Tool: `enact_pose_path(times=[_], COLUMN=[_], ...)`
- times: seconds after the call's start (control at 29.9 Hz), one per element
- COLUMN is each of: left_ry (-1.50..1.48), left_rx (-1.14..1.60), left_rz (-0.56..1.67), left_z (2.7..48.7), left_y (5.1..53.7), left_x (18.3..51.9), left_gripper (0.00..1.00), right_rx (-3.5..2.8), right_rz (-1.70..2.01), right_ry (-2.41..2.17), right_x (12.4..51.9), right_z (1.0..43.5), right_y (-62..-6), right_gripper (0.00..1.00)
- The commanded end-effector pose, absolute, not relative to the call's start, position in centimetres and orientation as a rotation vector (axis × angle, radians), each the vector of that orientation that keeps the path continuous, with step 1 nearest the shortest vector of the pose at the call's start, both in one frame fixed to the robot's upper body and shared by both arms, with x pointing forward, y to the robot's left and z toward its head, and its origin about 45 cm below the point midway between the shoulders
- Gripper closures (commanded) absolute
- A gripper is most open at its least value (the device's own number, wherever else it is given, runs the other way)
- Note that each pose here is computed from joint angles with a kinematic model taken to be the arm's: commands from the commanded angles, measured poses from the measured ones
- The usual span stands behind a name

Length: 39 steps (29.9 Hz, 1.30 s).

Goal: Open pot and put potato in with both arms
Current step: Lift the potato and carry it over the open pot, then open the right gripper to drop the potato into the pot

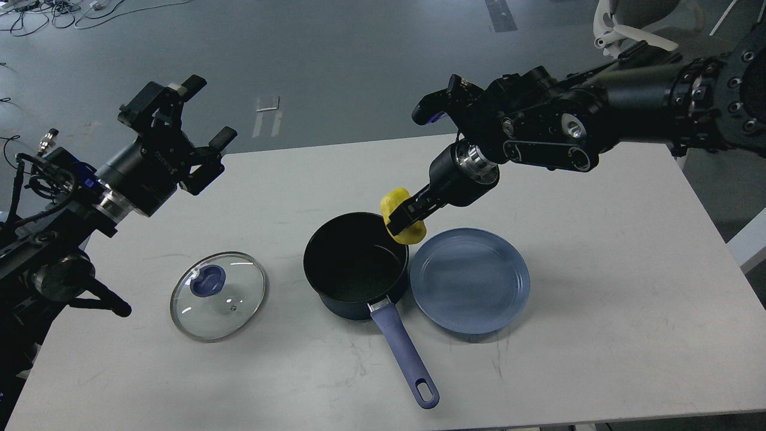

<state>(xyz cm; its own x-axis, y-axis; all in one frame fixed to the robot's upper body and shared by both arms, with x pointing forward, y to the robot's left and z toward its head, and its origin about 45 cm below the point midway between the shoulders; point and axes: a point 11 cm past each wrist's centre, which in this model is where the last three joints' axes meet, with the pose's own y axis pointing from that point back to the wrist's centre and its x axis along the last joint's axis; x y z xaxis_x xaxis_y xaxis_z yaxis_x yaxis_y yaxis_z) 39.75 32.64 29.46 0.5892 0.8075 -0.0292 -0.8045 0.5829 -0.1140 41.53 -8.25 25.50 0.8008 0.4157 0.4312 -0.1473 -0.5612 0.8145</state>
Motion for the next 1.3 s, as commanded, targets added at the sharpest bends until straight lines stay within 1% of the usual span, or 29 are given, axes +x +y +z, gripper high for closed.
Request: enact_pose_path(times=[0.0, 0.33, 0.53, 0.57, 0.6, 0.67, 0.7, 0.77, 0.84, 0.87, 0.94, 1.04, 1.1, 1.14, 1.27], left_ry=[-0.026, -0.029, -0.029, -0.029, -0.029, -0.027, -0.029, -0.028, -0.028, -0.029, -0.032, -0.032, -0.033, -0.031, -0.033], left_rx=[-0.118, -0.117, -0.118, -0.118, -0.118, -0.117, -0.117, -0.116, -0.116, -0.115, -0.114, -0.114, -0.113, -0.112, -0.113], left_rz=[0.942, 0.945, 0.943, 0.943, 0.943, 0.944, 0.944, 0.945, 0.945, 0.946, 0.947, 0.947, 0.948, 0.948, 0.948], left_z=[29.4, 29.5, 29.6, 29.6, 29.6, 29.5, 29.6, 29.5, 29.5, 29.5, 29.6, 29.6, 29.7, 29.6, 29.7], left_y=[32.7, 32.9, 32.8, 32.8, 32.8, 32.8, 32.9, 32.9, 32.9, 32.9, 33.0, 33.0, 33.1, 33.1, 33.1], left_x=[39.7, 39.7, 39.7, 39.7, 39.7, 39.7, 39.7, 39.7, 39.7, 39.7, 39.7, 39.7, 39.7, 39.7, 39.7], left_gripper=[0.02, 0.02, 0.02, 0.02, 0.02, 0.02, 0.02, 0.02, 0.02, 0.02, 0.02, 0.02, 0.02, 0.02, 0.02], right_rx=[2.077, 2.15, 2.194, 2.2, 2.202, 2.206, 2.205, 2.208, 2.208, 2.208, 2.209, 2.209, 2.208, 2.208, 2.208], right_rz=[0.721, 0.65, 0.619, 0.618, 0.613, 0.604, 0.602, 0.595, 0.596, 0.596, 0.596, 0.597, 0.599, 0.599, 0.604], right_ry=[0.166, 0.165, 0.159, 0.157, 0.158, 0.16, 0.16, 0.161, 0.16, 0.16, 0.16, 0.158, 0.154, 0.154, 0.149], right_x=[41.6, 40.4, 39.9, 39.9, 39.8, 39.7, 39.7, 39.6, 39.6, 39.6, 39.6, 39.7, 39.8, 39.8, 39.9], right_z=[25.4, 24.1, 23.7, 23.7, 23.5, 23.2, 23.1, 22.9, 22.9, 22.9, 22.9, 23.0, 23.0, 23.0, 23.1], right_y=[-8.1, -7.5, -7.0, -6.9, -7.0, -7.0, -7.1, -7.1, -7.1, -7.1, -7.1, -7.1, -7.1, -7.1, -7.1], right_gripper=[0.63, 0.62, 0.59, 0.52, 0.48, 0.42, 0.41, 0.33, 0.29, 0.24, 0.2, 0.19, 0.12, 0.07, 0.07])
